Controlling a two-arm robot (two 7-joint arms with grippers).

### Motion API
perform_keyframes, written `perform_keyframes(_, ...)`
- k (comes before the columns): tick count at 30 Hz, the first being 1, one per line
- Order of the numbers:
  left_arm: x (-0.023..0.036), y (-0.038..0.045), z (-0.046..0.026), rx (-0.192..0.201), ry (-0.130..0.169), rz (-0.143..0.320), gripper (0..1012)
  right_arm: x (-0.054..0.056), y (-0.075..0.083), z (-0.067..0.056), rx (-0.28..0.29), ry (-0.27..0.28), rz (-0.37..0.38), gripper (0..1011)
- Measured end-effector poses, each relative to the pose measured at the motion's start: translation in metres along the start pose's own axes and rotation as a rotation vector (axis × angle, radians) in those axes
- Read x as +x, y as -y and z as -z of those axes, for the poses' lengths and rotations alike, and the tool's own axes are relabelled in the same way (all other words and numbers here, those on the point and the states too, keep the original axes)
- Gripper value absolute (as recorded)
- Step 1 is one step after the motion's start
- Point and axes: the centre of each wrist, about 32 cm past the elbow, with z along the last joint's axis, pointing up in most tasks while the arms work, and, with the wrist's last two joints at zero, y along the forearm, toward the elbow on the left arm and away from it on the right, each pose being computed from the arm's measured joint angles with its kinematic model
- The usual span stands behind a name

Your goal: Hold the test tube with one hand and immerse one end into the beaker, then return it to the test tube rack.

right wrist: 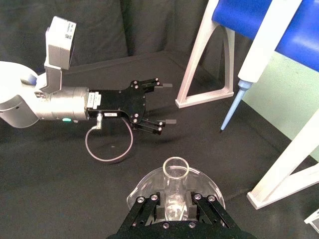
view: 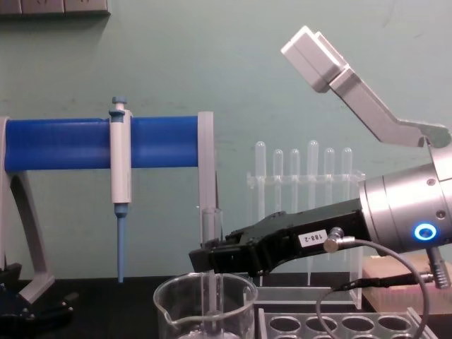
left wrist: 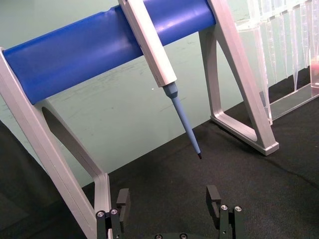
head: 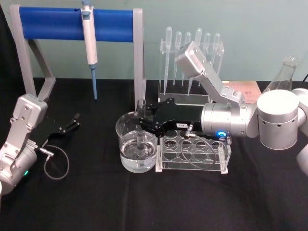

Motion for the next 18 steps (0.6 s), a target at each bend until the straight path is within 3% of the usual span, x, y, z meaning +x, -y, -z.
perform_keyframes(18,0.0,0.0,0.0,0.0,0.0,0.0,1000,0.0003,-0.001,-0.0001,-0.007,0.008,-0.012,224)
